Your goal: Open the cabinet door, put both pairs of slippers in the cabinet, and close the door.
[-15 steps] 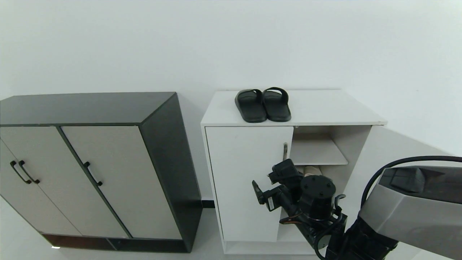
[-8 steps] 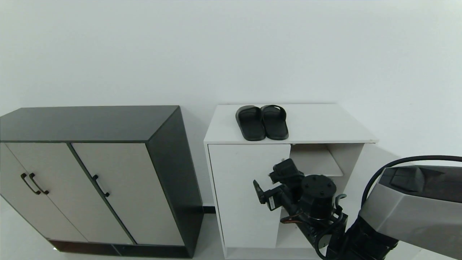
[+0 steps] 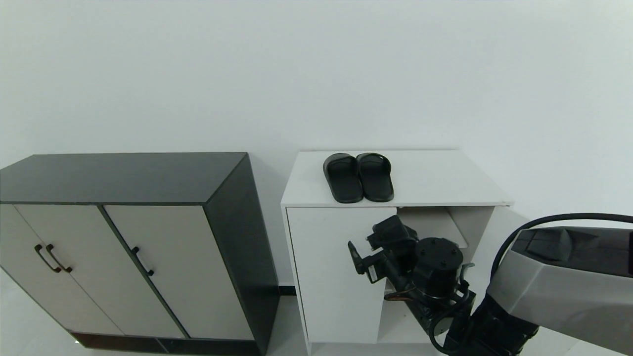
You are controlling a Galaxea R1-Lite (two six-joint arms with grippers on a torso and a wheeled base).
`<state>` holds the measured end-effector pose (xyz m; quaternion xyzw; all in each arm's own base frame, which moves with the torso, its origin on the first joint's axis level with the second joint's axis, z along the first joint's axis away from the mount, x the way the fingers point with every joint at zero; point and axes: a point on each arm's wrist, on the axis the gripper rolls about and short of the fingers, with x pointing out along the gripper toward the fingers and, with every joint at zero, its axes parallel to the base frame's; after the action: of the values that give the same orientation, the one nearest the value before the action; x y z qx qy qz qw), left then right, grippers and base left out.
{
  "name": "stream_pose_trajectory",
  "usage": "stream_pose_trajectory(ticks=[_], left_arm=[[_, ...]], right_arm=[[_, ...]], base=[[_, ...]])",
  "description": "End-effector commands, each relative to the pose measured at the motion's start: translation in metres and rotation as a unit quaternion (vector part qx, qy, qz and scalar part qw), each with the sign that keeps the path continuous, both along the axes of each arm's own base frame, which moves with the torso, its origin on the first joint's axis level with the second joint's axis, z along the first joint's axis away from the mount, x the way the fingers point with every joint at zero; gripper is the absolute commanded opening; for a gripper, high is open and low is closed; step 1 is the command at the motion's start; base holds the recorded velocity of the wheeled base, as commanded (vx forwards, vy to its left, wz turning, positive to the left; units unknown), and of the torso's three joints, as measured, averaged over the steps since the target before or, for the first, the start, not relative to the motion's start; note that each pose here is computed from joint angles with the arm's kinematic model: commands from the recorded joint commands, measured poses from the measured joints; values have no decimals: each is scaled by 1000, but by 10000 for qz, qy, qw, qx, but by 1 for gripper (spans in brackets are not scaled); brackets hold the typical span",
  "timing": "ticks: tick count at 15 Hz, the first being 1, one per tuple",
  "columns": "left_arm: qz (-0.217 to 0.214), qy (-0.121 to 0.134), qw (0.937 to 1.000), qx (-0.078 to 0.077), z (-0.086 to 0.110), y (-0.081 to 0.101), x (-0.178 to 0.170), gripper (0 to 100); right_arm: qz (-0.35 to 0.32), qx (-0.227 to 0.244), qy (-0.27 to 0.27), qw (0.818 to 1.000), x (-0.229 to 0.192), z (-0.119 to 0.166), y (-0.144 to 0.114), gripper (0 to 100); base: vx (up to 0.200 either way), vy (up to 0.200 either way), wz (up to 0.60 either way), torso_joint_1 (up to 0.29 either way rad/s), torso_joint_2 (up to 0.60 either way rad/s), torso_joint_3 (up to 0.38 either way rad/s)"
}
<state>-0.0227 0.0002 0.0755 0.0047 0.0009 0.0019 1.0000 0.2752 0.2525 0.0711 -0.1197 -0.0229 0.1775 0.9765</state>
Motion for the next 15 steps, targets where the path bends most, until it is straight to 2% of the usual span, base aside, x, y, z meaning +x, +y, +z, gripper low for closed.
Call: stream_pose_trajectory(ticks=[1,2,4,5,6,7,9,13,15], left_arm=[[4,-1,10000,-1,0,0,0,0],[4,-1,10000,-1,0,0,0,0],[4,-1,10000,7,0,0,0,0],[4,-1,10000,7,0,0,0,0],[4,-1,10000,7,0,0,0,0],[4,-1,10000,7,0,0,0,0],[4,-1,10000,15,0,0,0,0],[4,-1,10000,22,0,0,0,0],[4,-1,10000,22,0,0,0,0]], right_arm=[[-96,-32,22,9999,4,2,3,100],[-288,-80,107,9995,5,9,4,100],[-391,307,613,9969,-4,56,11,100],[-382,404,772,9955,-7,65,13,100],[-822,760,1130,9873,-8,82,22,100],[-1287,989,1173,9797,-4,93,28,100],[-1536,1208,1149,9740,3,103,35,100],[-1539,1181,1160,9741,4,100,35,100],[-1556,1138,1188,9740,5,96,36,100]], base=[[0,0,0,0,0,0],[0,0,0,0,0,0],[0,0,0,0,0,0],[0,0,0,0,0,0],[0,0,0,0,0,0],[0,0,0,0,0,0],[0,0,0,0,0,0],[0,0,0,0,0,0],[200,0,0,2,0,9]])
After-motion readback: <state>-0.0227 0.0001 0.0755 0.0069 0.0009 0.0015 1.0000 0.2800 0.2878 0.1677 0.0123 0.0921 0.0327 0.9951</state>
